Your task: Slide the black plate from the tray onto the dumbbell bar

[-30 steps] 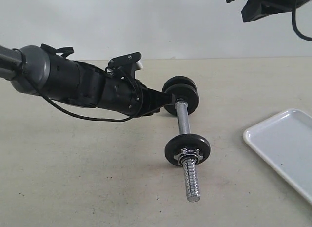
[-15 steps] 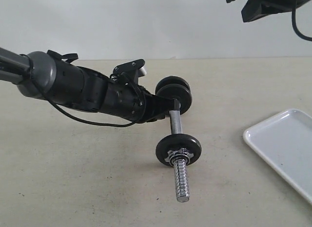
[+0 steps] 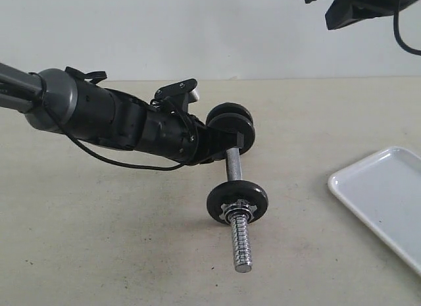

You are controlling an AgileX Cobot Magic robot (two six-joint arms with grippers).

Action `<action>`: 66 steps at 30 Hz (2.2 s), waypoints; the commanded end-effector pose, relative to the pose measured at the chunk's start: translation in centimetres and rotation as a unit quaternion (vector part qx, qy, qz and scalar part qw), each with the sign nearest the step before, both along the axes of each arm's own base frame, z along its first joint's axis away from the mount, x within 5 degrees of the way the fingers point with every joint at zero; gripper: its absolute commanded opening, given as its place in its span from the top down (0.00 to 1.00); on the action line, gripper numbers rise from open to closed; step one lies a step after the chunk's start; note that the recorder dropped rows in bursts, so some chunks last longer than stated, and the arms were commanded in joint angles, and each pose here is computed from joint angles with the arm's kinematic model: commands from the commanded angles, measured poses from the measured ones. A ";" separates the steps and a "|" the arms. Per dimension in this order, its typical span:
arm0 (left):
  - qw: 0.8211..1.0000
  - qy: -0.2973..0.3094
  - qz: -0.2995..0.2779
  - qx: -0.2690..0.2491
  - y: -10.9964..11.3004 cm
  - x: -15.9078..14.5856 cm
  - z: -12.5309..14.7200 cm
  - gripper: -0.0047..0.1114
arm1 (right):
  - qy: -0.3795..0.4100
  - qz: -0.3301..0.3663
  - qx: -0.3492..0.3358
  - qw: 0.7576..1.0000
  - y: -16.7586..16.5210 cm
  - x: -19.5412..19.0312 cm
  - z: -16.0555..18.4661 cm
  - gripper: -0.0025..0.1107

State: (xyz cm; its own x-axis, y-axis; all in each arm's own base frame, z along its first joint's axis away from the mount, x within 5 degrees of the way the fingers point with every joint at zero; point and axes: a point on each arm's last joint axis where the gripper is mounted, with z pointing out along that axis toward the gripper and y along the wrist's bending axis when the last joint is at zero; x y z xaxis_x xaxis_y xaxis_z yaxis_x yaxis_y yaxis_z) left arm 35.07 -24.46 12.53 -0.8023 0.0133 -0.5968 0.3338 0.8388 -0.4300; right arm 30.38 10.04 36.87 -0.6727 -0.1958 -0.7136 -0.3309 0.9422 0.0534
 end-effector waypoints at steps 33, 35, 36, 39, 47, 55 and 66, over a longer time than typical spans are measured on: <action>0.992 -0.104 -0.022 0.065 1.0 0.3 4.5 0.92 | -0.016 0.002 0.001 1.000 -0.2 -0.2 0.6 0.98; 0.990 -0.119 -0.014 0.071 1.2 0.3 5.4 0.92 | -0.016 0.005 -0.003 1.000 -0.2 -0.2 0.6 0.98; 0.990 -0.124 -0.016 0.072 1.3 0.3 5.6 0.92 | -0.016 0.008 -0.006 1.000 -0.2 -0.2 0.6 0.98; 0.988 -0.134 -0.016 0.068 1.4 0.2 6.5 0.92 | -0.011 0.010 -0.009 1.000 -0.2 -0.2 0.5 0.98; 0.986 -0.157 -0.015 0.057 1.6 -0.2 8.6 0.92 | -0.011 0.012 -0.016 1.000 -0.2 -0.2 0.5 0.98; 0.969 -0.242 -0.041 0.039 2.4 -1.9 15.1 0.92 | -0.067 0.028 -0.026 0.997 -0.5 -0.8 2.0 0.98; 0.905 -0.420 -0.051 0.045 8.9 -11.7 25.8 0.92 | -0.193 0.049 -0.066 0.978 -2.8 -7.1 6.4 0.98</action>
